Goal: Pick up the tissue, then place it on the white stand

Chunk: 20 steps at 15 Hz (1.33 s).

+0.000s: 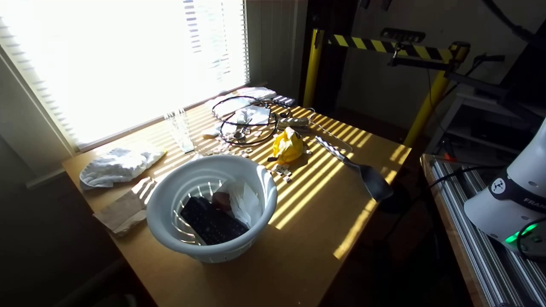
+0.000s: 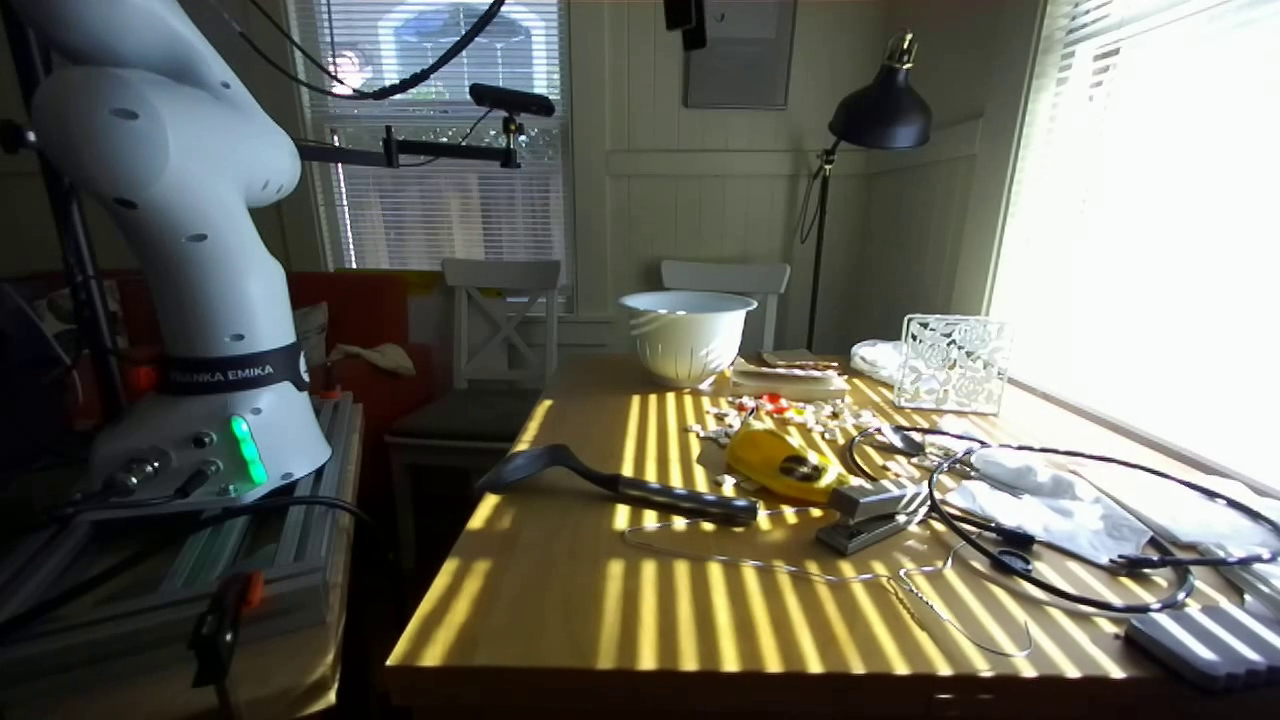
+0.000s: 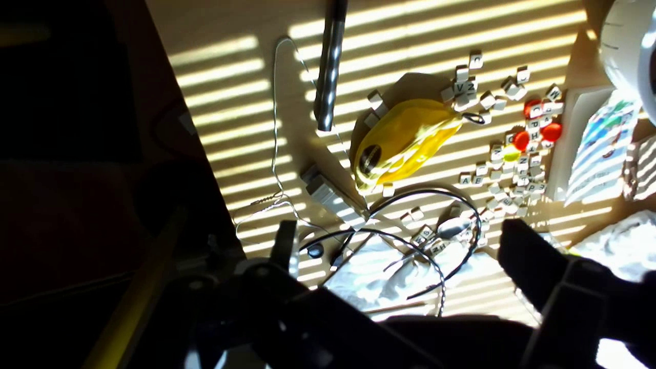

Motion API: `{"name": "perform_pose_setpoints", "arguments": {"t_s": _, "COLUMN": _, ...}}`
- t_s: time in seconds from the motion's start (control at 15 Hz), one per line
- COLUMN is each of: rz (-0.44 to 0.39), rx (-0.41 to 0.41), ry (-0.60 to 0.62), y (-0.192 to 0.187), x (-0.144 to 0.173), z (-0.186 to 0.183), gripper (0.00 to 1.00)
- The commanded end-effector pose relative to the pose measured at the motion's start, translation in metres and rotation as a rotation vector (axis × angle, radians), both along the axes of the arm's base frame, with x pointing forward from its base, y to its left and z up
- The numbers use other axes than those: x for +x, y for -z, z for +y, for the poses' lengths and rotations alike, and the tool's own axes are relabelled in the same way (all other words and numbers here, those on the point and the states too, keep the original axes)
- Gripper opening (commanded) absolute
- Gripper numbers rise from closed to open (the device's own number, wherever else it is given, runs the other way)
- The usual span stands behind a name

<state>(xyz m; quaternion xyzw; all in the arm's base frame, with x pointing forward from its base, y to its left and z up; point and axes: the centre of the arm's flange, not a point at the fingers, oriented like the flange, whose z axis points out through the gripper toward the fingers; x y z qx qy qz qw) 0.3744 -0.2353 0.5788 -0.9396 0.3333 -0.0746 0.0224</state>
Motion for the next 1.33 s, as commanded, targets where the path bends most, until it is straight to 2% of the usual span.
{"name": "perform_pose_setpoints", "arguments": {"t_s": 0.0, "rz": 0.036, "rx": 0.022, "ry": -0.006, "y": 0.005, "x": -0.001, "z": 0.013, "gripper": 1.0}}
{"name": "perform_pose_setpoints", "arguments": {"t_s": 0.2, "rz": 0.058, "rx": 0.03, "ry": -0.012, "y": 0.009, "x": -0.003, "z": 0.032, "gripper": 1.0}}
{"name": "perform_pose_setpoints", "arguments": {"t_s": 0.33, "rz": 0.008, "rx": -0.01, "ry": 0.031, "y": 0.014, "x": 0.007, "z": 0.021, "gripper": 1.0}}
{"name": "perform_pose_setpoints", "arguments": {"t_s": 0.47, "rz": -0.088, "rx": -0.014, "ry": 0.08, "y": 0.014, "x": 0.043, "z": -0.002, "gripper": 1.0}}
{"name": "perform_pose_setpoints", "arguments": {"t_s": 0.73, "rz": -0.173, "rx": -0.066, "ry": 0.115, "y": 0.018, "x": 0.103, "z": -0.051, "gripper": 1.0}}
{"name": "perform_pose_setpoints", "arguments": {"t_s": 1.0, "rz": -0.122, "rx": -0.071, "ry": 0.146, "y": 0.035, "x": 0.154, "z": -0.112, "gripper": 1.0}}
{"name": "perform_pose_setpoints", "arguments": {"t_s": 1.27, "rz": -0.029, "rx": -0.022, "ry": 0.171, "y": 0.076, "x": 0.207, "z": -0.154, "gripper": 1.0}}
